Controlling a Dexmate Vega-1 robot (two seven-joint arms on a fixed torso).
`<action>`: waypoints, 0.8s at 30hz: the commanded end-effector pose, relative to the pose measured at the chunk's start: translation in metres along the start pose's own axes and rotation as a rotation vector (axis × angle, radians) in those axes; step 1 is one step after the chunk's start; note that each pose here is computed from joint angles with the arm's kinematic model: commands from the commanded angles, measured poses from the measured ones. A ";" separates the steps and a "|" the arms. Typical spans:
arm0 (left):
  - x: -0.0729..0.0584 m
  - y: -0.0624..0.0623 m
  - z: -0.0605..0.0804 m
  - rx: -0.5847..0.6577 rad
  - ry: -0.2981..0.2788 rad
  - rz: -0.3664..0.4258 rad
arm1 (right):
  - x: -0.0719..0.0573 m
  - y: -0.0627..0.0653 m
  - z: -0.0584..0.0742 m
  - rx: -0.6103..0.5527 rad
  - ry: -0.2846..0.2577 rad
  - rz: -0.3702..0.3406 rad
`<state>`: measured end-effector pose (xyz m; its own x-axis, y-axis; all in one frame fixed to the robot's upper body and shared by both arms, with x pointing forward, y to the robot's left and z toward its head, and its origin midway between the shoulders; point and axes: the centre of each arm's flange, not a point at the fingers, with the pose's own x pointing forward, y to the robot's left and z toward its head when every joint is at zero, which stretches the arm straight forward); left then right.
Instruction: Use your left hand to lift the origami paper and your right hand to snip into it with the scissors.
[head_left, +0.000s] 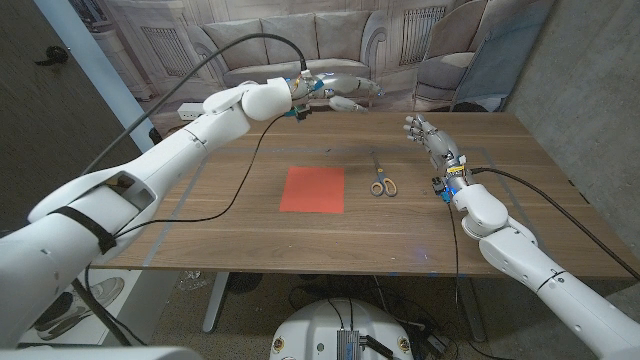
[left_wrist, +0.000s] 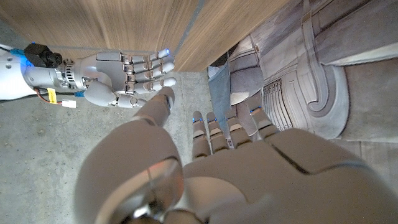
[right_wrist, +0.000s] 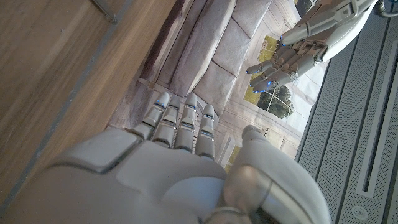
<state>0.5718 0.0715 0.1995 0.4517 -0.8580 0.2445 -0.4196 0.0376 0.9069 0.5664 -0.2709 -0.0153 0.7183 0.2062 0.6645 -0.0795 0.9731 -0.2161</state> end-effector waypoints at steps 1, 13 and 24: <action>0.035 0.010 0.019 0.223 -0.042 -0.113 | -0.009 0.001 0.009 -0.027 -0.027 -0.028; 0.060 -0.001 0.028 0.413 -0.070 -0.218 | -0.010 0.002 0.017 -0.068 -0.041 -0.023; 0.083 -0.022 0.030 0.507 -0.107 -0.275 | -0.014 0.004 0.016 -0.063 -0.031 -0.043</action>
<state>0.5819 0.0037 0.1994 0.5140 -0.8575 0.0221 -0.5948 -0.3377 0.7295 0.5479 -0.2693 -0.0109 0.6957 0.1794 0.6956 -0.0142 0.9715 -0.2364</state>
